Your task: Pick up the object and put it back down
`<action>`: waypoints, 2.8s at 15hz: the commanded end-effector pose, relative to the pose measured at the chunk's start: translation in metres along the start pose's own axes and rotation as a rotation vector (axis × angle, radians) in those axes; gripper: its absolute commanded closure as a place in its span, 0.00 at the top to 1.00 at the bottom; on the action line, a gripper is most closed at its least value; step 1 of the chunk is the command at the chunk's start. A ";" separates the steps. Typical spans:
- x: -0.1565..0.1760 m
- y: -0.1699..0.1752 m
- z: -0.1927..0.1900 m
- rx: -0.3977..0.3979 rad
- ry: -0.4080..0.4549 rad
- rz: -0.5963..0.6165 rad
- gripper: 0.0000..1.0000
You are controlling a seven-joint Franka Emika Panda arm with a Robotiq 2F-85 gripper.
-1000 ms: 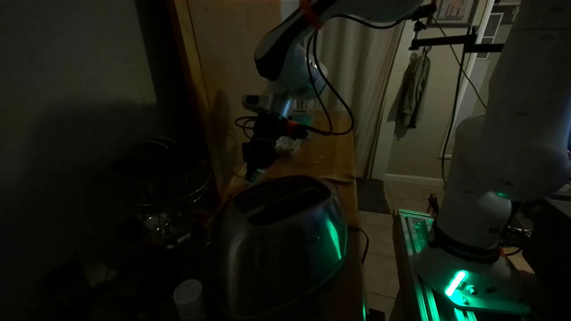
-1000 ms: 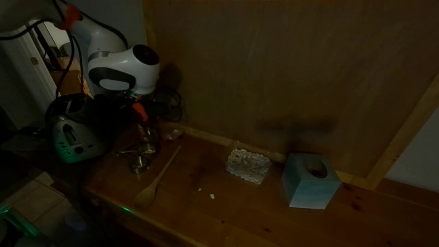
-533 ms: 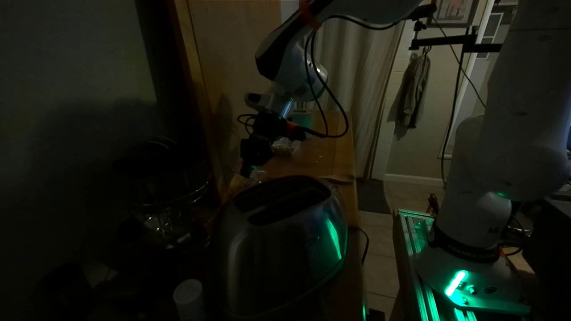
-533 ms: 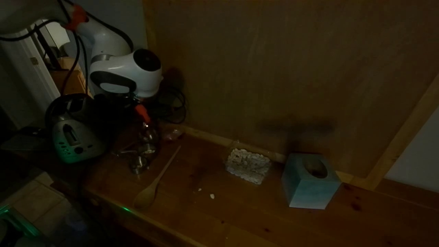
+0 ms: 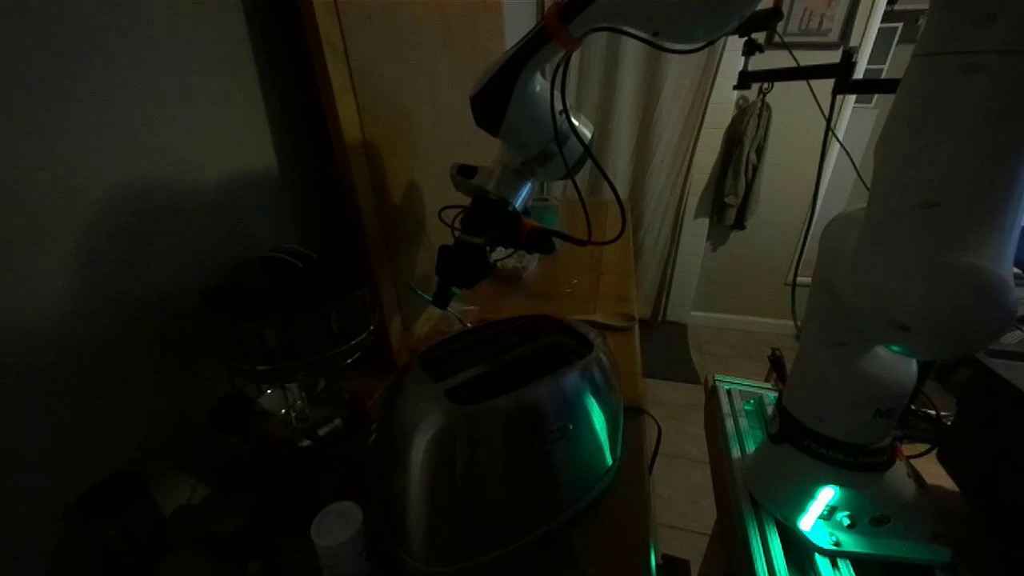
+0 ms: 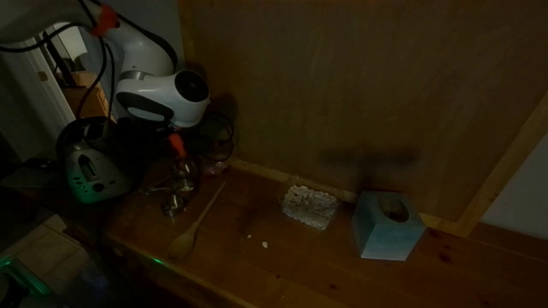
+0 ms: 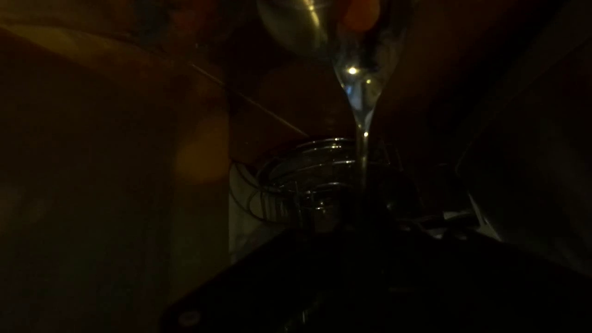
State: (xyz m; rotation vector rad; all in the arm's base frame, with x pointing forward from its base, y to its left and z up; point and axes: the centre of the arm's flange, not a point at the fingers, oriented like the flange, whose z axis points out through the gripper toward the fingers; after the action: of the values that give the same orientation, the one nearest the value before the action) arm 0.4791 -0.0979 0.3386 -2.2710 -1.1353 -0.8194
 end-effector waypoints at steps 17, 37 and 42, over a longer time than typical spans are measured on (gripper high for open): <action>0.011 -0.003 -0.010 0.012 0.109 -0.076 0.05; -0.062 0.060 -0.088 -0.417 -0.696 0.118 0.06; -0.095 0.069 -0.082 -0.380 -0.782 0.209 0.06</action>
State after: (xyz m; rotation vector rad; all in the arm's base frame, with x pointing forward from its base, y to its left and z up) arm 0.4593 -0.2327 0.3280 -3.0867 -1.1047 -0.1253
